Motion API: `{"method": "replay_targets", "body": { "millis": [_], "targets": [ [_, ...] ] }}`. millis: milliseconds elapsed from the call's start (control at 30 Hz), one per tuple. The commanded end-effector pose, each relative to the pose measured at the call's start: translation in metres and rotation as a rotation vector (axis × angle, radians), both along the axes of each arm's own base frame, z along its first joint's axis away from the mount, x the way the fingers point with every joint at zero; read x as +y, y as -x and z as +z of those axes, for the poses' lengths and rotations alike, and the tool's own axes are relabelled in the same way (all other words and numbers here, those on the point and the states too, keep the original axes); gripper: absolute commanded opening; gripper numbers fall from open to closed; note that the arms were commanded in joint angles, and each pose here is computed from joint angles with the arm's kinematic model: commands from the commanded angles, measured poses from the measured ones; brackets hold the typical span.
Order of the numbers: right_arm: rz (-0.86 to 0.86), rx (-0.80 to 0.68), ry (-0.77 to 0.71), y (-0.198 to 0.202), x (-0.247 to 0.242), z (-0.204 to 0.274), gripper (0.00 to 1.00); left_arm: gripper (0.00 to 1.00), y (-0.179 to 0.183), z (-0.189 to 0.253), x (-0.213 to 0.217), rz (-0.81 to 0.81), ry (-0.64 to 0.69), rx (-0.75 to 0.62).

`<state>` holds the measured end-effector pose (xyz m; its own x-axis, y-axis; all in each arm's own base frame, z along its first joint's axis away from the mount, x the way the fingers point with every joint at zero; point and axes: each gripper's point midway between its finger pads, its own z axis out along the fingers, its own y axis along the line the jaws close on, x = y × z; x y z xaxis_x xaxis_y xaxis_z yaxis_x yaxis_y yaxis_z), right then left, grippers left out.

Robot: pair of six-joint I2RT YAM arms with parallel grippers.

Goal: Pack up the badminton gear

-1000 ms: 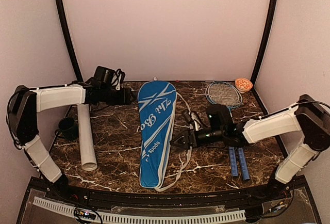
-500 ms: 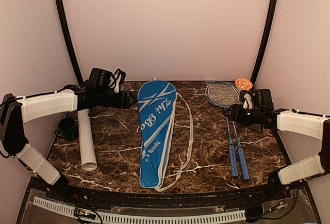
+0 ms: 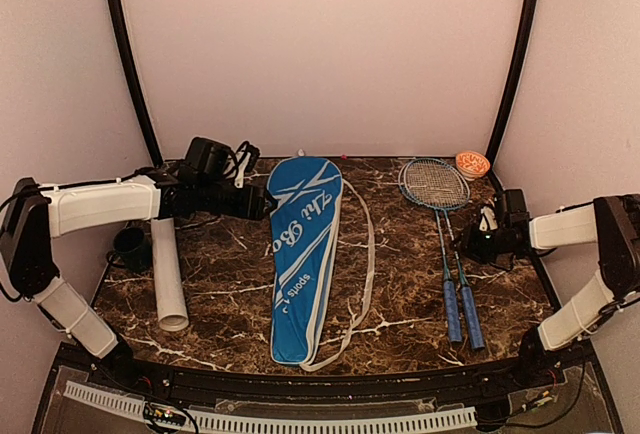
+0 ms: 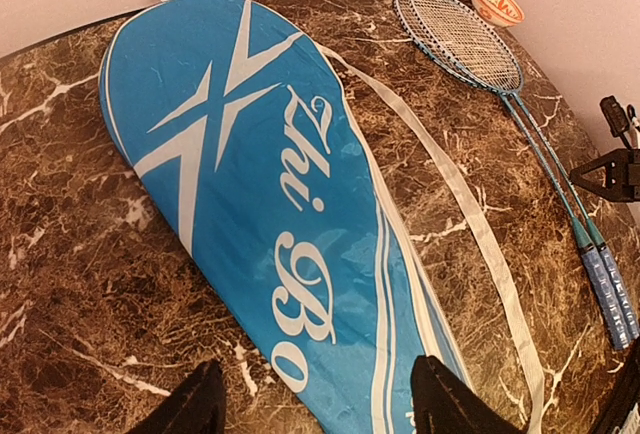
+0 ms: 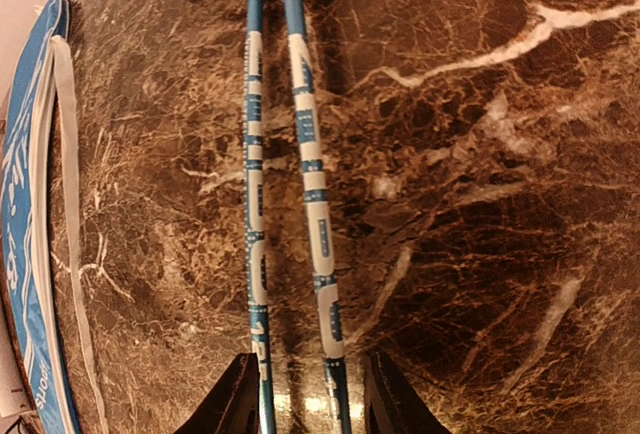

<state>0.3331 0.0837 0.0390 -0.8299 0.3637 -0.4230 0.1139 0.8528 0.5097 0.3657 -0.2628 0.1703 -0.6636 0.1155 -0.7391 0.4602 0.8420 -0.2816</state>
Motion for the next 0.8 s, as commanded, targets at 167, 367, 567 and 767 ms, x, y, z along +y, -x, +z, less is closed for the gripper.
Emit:
{"method": "replay_targets", "body": {
  "millis": [167, 367, 567, 767],
  "targets": [
    [0.029, -0.026, 0.023, -0.013, -0.002, -0.01, 0.33, 0.65, -0.003, 0.007, -0.019, -0.049, 0.003, -0.026],
    [0.041, -0.024, 0.0, -0.017, 0.003, -0.015, 0.27, 0.65, -0.007, 0.004, -0.022, -0.042, -0.004, -0.019],
    [0.026, -0.04, 0.006, -0.02, 0.0, -0.007, 0.1, 0.64, -0.008, 0.002, -0.021, -0.028, -0.008, -0.012],
    [-0.002, -0.114, 0.019, -0.026, -0.004, 0.022, 0.0, 0.64, -0.001, -0.004, -0.03, -0.041, -0.022, -0.004]
  ]
}}
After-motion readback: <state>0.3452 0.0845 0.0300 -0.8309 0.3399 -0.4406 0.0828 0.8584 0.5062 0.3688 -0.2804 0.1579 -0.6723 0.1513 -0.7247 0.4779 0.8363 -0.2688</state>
